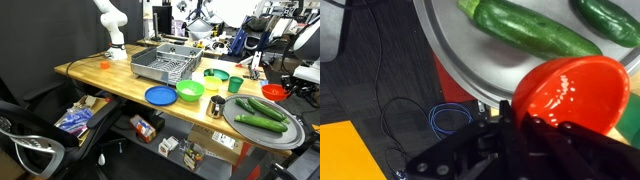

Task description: Pick up the orange bowl and move it to the right.

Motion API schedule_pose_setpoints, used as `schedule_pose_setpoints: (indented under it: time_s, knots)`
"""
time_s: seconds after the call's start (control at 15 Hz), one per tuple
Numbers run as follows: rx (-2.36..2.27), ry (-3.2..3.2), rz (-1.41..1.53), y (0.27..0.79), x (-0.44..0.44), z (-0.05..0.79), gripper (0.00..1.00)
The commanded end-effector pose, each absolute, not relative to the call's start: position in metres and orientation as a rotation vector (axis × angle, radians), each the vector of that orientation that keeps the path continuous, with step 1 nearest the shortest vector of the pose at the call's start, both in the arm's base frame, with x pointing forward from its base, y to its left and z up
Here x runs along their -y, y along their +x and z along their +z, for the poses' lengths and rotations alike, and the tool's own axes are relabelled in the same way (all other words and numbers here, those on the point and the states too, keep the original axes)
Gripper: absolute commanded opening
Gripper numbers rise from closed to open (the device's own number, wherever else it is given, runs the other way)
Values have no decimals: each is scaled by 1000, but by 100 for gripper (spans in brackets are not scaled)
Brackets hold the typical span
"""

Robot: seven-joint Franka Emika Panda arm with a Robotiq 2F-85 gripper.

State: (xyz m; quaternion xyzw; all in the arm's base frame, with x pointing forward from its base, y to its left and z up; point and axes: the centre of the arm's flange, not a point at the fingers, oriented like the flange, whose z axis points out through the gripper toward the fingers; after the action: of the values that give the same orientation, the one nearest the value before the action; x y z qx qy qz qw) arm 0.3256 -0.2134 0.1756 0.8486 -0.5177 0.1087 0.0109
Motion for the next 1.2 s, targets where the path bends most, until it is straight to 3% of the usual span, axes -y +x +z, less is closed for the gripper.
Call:
schedule_pose_setpoints:
  time_s: [0.0, 0.2, 0.27, 0.8, 1.13]
  knots:
    - [1615, 2648, 341, 327, 212, 176, 8]
    - [1619, 2644, 343, 326, 213, 176, 8]
    - [1639, 2637, 325, 329, 214, 174, 2]
    - [1849, 2579, 367, 408, 261, 159, 2]
    - [2015, 2499, 283, 413, 305, 125, 2]
